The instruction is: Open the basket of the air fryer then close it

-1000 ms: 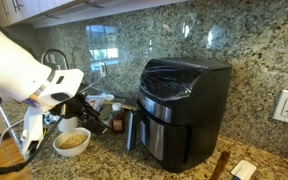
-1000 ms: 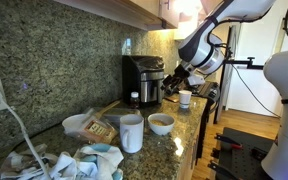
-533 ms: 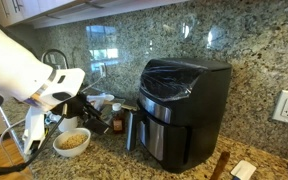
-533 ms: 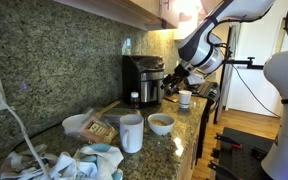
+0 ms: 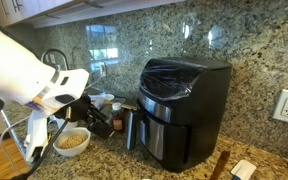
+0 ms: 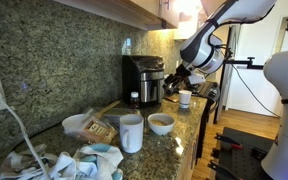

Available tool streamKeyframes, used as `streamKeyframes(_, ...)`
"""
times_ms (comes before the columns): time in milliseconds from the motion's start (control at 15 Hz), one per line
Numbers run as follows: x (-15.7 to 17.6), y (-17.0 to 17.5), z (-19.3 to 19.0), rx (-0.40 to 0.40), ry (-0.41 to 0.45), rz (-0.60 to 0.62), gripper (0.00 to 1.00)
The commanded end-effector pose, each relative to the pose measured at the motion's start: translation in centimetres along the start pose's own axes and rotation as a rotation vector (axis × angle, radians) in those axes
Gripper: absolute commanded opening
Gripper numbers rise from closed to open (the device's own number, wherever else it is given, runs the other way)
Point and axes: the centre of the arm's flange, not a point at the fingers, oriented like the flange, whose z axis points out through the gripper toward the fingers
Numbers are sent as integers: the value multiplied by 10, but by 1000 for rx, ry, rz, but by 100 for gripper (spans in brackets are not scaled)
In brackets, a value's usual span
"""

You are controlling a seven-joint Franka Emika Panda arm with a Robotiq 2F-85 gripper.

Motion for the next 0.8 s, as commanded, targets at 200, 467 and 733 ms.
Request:
streamKeyframes(200,-27,0,69,12,42,55,100)
streamKeyframes(467,-19,-5,87,41,61,100,100)
streamKeyframes(733,-6,-4,99,52,84,127,100)
